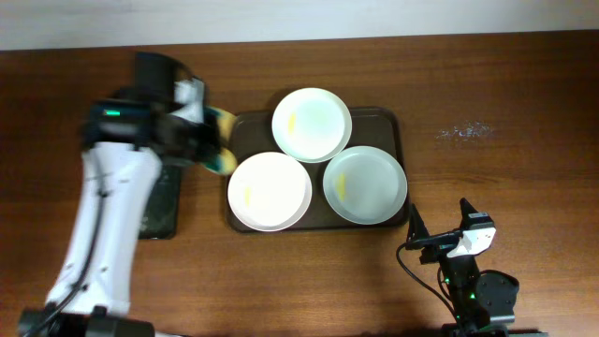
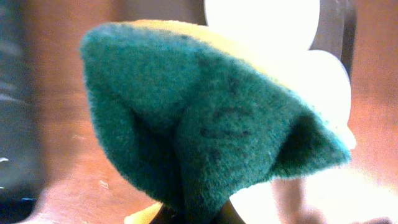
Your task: Clean dirty plates on tray and stack at the side
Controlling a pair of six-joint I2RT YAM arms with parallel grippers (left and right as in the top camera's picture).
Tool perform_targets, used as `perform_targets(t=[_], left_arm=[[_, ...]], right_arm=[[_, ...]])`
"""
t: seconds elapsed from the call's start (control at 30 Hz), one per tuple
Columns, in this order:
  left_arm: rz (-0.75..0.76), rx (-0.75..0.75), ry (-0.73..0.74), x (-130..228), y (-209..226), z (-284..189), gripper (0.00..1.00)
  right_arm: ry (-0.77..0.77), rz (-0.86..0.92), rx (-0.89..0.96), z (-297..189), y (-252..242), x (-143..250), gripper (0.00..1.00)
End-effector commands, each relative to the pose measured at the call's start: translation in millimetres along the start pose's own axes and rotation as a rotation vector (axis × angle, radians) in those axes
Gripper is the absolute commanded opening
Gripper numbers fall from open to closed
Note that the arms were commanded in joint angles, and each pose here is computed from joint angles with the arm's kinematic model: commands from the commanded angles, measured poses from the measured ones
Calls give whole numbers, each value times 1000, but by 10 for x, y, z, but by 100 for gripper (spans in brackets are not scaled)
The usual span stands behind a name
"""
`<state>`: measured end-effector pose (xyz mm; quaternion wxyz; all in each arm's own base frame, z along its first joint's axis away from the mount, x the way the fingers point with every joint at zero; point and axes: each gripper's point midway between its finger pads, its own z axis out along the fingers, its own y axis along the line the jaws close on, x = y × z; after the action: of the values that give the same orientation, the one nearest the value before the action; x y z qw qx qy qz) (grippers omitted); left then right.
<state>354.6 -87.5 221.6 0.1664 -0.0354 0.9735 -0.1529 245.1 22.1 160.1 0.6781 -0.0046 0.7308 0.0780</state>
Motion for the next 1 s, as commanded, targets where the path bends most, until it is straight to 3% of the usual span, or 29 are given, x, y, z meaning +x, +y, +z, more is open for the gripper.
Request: perform_targets(t=[0.0,0.17,0.3,0.4,0.47,0.5,0.6,0.63,0.73,0.97], left_arm=[[50,14,131,485,-232,645,0],[-33,-13,89,863,-252,1396,0],[13,-192,-60,789,-98,1611,0],[17,-216,-38,820,-52,1823,2],[18,-218,-35,823,-48,1841,67],[18,-212,-44,772,-89,1784,76],[18,-175,-90,544,-330,1115,82],[18,-153,-128,502,-402,715,93],[17,-168,-176,635,-298,211,100],[20,-253,-50,985,-74,131,99]], right_arm=[[3,0,12,1,-27,26,98],[3,0,12,1,-27,26,98],[3,0,12,1,-27,26,98],[3,0,12,1,-27,26,98],[3,0,12,1,-27,26,98],[3,0,12,1,-27,26,98],[3,0,12,1,-27,26,98],[3,0,12,1,-27,26,98],[3,0,12,1,-27,26,98],[3,0,12,1,-27,26,98]])
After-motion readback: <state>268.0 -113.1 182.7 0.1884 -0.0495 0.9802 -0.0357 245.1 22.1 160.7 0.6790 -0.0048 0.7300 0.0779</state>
